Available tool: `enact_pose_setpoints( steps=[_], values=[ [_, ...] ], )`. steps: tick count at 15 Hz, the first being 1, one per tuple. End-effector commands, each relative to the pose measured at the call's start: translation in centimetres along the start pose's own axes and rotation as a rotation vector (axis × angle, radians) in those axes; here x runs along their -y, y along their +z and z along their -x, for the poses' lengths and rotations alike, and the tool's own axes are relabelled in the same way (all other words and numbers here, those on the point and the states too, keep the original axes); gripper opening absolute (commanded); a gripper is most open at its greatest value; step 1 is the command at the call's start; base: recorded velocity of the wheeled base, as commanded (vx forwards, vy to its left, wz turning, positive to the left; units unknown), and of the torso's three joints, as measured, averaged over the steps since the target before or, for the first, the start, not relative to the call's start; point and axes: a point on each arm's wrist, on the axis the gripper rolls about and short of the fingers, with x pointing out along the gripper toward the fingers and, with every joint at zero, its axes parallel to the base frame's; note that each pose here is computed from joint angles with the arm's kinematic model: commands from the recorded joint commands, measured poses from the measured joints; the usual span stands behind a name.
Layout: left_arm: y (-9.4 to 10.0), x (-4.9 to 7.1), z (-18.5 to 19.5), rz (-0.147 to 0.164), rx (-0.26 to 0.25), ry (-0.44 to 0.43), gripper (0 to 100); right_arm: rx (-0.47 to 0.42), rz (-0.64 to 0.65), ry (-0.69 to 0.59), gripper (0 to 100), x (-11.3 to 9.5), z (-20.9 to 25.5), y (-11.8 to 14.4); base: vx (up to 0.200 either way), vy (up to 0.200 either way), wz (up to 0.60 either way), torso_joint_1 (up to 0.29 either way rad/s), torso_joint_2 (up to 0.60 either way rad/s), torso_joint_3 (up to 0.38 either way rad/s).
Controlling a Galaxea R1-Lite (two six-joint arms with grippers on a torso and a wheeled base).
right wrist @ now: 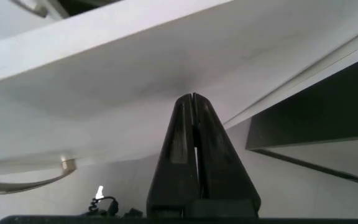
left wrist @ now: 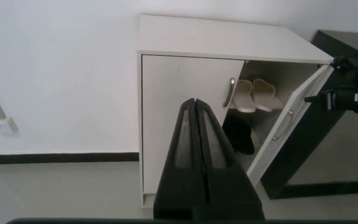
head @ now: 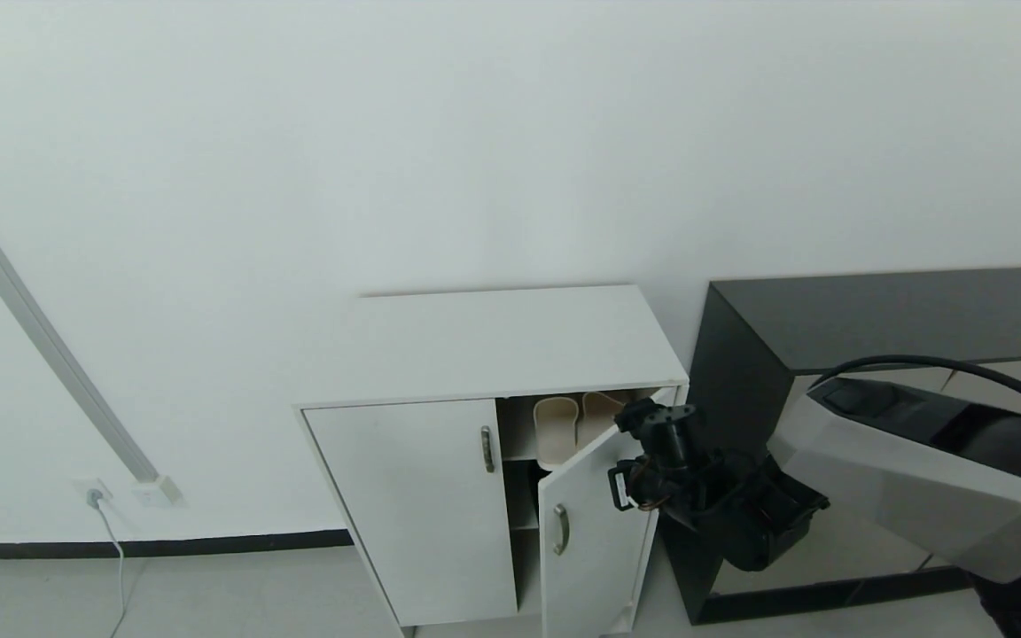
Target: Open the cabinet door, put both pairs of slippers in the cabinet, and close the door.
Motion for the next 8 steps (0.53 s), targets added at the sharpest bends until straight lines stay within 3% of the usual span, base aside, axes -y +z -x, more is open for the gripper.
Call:
enact_pose_setpoints(
  steps=[1,8],
  values=[
    [0.0,0.0,0.0,0.001,0.001,0.002,0,0.002,-0.003,-0.012,0,0.1,-0.8,-0.1,0.000,0.000,0.00,0.000,0.00,0.000],
    [0.0,0.0,0.0,0.001,0.001,0.002,0,0.030,-0.027,-0.061,0,1.7,-2.0,2.3,0.000,0.000,0.00,0.000,0.00,0.000]
  ],
)
